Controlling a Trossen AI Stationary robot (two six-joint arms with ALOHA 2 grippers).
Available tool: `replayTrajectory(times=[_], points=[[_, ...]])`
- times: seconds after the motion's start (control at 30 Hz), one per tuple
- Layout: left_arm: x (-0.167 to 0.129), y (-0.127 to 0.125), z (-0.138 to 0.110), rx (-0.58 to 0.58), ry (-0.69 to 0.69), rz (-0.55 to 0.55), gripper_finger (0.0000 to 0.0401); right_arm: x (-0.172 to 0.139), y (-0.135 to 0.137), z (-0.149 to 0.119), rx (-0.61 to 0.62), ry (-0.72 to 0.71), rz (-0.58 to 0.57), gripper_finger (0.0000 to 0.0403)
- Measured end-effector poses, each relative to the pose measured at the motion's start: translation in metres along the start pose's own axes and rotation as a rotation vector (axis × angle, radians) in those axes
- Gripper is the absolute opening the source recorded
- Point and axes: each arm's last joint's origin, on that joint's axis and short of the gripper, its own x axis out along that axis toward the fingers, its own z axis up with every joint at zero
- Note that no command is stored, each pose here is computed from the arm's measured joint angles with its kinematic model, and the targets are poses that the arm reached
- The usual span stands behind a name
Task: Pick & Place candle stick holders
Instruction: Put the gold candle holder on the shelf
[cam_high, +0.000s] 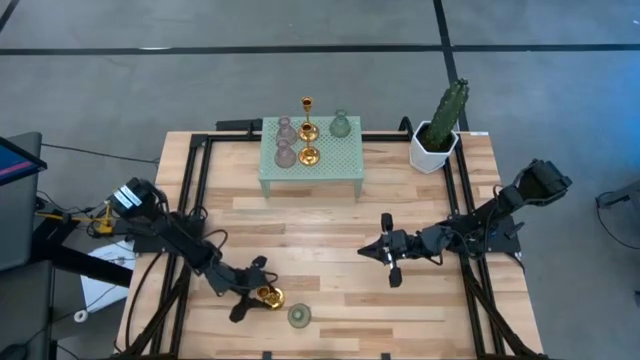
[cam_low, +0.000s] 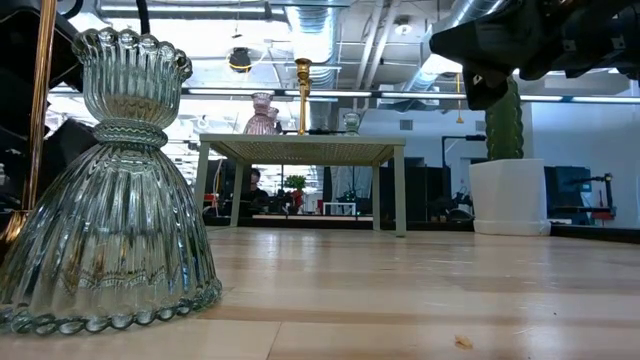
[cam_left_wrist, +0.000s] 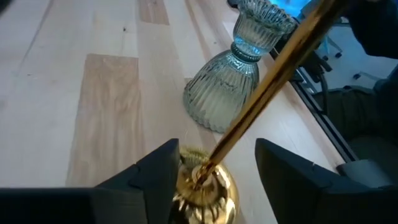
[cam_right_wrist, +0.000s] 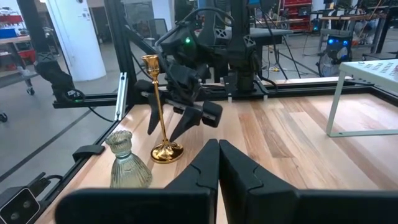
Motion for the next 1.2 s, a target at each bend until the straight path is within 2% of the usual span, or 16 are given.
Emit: replayTrajectory(times=[0.13, 0.23, 0.6, 0.97, 1.07, 1.2], points=[[0.009, -0.002, 0.001, 0.002, -0.009, 0.033, 0.0208, 0.000, 0.000, 0.000, 0.000, 0.000, 0.000, 0.0000], [0.011, -0.003, 0.003, 0.001, -0.019, 0.049, 0.0183, 0.000, 0.000, 0.000, 0.000, 0.000, 0.000, 0.0000], [0.011, -0.005, 0.007, -0.009, -0.046, 0.048, 0.0017, 0.000, 0.000, 0.000, -0.001, 0.001, 0.000, 0.0000], [0.008, -0.001, 0.011, -0.051, -0.095, 0.156, 0.0012, 0.000, 0.000, -0.002, -0.009, 0.016, -0.001, 0.0000], [0.006, 0.000, 0.027, -0.089, -0.125, 0.177, 0.0012, 0.000, 0.000, -0.002, -0.011, 0.020, -0.002, 0.0000], [0.002, 0.007, 0.051, -0.089, -0.069, 0.268, 0.0012, 0.000, -0.001, -0.004, -0.018, 0.038, -0.004, 0.0000]])
